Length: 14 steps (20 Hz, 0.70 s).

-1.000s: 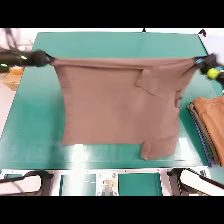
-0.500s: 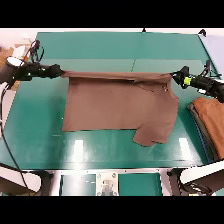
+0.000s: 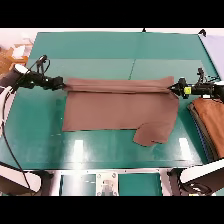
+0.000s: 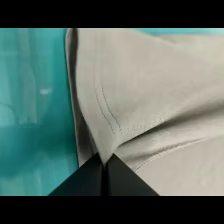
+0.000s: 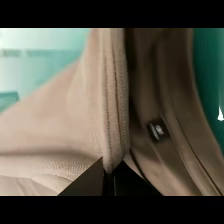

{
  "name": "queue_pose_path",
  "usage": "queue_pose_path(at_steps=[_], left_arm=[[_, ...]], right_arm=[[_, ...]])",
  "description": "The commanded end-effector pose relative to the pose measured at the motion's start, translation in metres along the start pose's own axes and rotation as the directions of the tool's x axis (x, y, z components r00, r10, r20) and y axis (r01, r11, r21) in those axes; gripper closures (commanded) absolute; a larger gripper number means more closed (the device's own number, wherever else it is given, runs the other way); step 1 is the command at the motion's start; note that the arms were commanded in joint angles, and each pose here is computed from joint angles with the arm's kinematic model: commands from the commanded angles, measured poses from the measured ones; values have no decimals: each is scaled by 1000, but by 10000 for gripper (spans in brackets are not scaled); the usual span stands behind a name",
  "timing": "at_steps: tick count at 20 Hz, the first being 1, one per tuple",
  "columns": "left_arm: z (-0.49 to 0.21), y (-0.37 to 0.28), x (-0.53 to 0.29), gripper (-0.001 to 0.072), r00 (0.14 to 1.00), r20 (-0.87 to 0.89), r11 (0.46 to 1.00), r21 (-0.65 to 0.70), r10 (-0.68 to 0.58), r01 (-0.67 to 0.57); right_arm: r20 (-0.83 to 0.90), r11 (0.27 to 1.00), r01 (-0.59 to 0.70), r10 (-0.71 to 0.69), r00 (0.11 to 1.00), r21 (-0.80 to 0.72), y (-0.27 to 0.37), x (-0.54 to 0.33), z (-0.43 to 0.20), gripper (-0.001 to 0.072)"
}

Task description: Fold the shirts.

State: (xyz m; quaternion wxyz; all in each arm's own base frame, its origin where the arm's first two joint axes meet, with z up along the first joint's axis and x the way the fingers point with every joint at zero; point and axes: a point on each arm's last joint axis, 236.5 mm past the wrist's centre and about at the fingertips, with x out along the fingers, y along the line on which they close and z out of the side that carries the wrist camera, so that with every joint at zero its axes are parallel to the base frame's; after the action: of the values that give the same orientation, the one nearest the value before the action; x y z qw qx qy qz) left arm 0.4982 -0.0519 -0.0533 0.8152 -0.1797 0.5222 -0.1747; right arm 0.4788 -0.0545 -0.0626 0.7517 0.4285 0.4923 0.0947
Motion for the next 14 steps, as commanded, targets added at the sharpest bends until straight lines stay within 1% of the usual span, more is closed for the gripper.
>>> queue_pose_path(at_steps=[1, 6, 7, 8, 9, 10, 12, 13, 14], left_arm=[[-20, 1, 8, 687, 999, -48, 1000, -30, -10, 9], [-23, -1, 13, 686, 999, -35, 997, -72, -34, 31], [-23, -5, 13, 685, 998, -38, 995, -82, -50, 47], [-26, -11, 12, 683, 996, -48, 992, -106, -75, 69], [-28, -14, 10, 513, 994, -61, 988, -131, -87, 78], [-30, -16, 5, 268, 991, -82, 981, -173, -103, 87], [-39, -17, -16, 278, 977, -148, 966, -229, -156, 120], [-45, -16, -30, 278, 966, -180, 954, -269, -185, 133], [-52, -14, -48, 278, 957, -205, 944, -300, -204, 137]], right_arm=[[-59, 996, 82, -81, 995, 18, -18, -3, -14, 699], [-66, 997, 73, -73, 995, 9, -11, 3, -16, 697], [-63, 998, 61, -60, 996, 15, -8, 3, -16, 673], [-54, 999, 42, -40, 998, 34, -3, 3, -13, 585], [-45, 999, 17, -15, 999, 47, 6, 1, -9, 505], [-40, 999, 4, -2, 999, 49, 13, -5, -5, 478], [-30, 999, -3, 4, 1000, 41, 26, -27, 2, 466], [-19, 999, 15, -14, 1000, 42, 28, -44, 3, 466], [-20, 997, 59, -58, 998, 40, 24, -61, -1, 467]])
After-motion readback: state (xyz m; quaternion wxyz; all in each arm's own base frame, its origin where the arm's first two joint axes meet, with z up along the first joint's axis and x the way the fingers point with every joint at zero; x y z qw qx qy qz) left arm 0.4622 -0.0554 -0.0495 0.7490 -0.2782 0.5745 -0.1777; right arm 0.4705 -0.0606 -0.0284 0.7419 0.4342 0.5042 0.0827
